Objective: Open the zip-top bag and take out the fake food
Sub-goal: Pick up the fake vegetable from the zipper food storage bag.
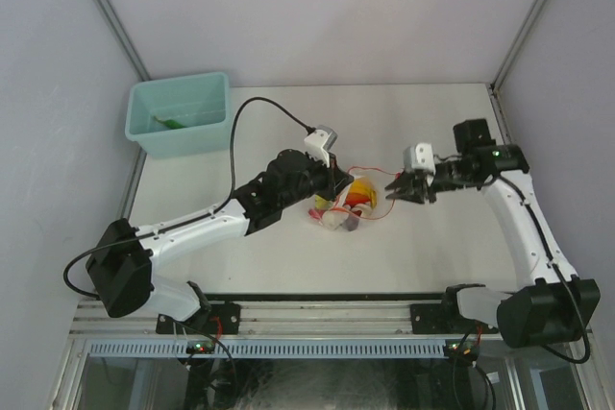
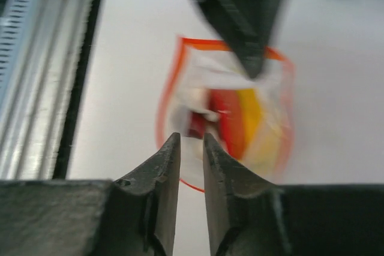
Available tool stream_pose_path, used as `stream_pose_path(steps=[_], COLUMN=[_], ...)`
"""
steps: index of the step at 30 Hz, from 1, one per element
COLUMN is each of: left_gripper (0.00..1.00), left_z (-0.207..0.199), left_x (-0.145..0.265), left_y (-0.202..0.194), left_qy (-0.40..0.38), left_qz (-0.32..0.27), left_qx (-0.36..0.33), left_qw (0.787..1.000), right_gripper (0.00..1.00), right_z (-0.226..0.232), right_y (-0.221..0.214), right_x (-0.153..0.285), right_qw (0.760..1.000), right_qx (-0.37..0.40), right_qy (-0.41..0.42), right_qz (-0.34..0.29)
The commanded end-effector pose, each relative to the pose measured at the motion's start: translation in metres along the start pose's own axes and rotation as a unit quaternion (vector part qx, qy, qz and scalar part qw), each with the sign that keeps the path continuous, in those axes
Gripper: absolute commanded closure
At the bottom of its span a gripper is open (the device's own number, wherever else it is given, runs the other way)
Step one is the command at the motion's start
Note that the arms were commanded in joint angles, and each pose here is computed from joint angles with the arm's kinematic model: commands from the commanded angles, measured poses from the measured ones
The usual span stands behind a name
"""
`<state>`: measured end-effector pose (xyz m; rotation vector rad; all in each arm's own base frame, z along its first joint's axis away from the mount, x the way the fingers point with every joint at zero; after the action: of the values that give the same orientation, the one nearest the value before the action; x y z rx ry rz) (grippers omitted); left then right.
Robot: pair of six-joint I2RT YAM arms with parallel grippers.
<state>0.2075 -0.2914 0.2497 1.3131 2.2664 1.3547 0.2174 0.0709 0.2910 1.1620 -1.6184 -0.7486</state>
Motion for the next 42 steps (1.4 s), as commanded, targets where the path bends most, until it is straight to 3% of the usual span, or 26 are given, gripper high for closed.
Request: stream_pose_path(steps=[1,5,14,15,19,23,27,31,36,42], left_gripper=[1.0,1.0,1.0,0.98,0.69,0.5,0.47,0.46,0.44,0.4], left_z=[-0.026,-0.027,-0.027,-0.028,-0.028,-0.019,0.008,0.041,0.071,0.077], left_x=[-0.006,-0.01,-0.009,-0.009,-0.005,0.011,0.029,0.039,0.026,-0.003], left_y=[0.028,0.023,0.014,0.013,0.011,0.013,0.01,0.005,-0.008,-0.017], left_qy=[-0.066,-0.082,-0.097,-0.102,-0.105,-0.085,-0.054,0.015,0.102,0.094], left_qz=[-0.024,-0.003,0.017,0.021,0.027,-0.004,-0.033,-0.037,0.01,0.067], left_qx=[-0.006,0.005,0.02,0.022,0.024,0.031,0.074,0.109,0.1,0.105], left_qw=[0.997,0.997,0.995,0.994,0.994,0.996,0.995,0.993,0.99,0.988], right_gripper=[0.85,0.91,0.94,0.94,0.94,0.94,0.92,0.83,0.83,0.75], right_z=[0.033,0.023,0.001,0.005,0.012,0.011,0.022,0.032,0.027,0.025], right_y=[-0.009,-0.017,-0.05,-0.057,-0.077,-0.088,-0.095,-0.104,-0.108,-0.104], right_x=[-0.022,-0.034,-0.063,-0.068,-0.084,-0.09,-0.092,-0.096,-0.1,-0.102], right_qw=[0.993,0.994,0.987,0.986,0.981,0.976,0.972,0.957,0.955,0.943], right_qx=[0.089,0.095,0.131,0.132,0.146,0.167,0.195,0.242,0.25,0.305], right_qy=[0.057,0.053,0.035,0.041,0.041,0.04,0.087,0.125,0.118,0.104], right_qz=[-0.057,-0.03,0.084,0.091,0.119,0.131,0.104,0.099,0.104,0.084])
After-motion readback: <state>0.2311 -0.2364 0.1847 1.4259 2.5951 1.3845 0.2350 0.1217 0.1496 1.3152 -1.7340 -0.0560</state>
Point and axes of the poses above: each gripper's point midway between its finger pads, its own x axis back along the fingers, its own z axis along the line the jaws close on, y = z × x, the point moved 10 cm from there along x, back along the fingers, and after that the axes turned 11 degrees about x, right-handed, at the moved point
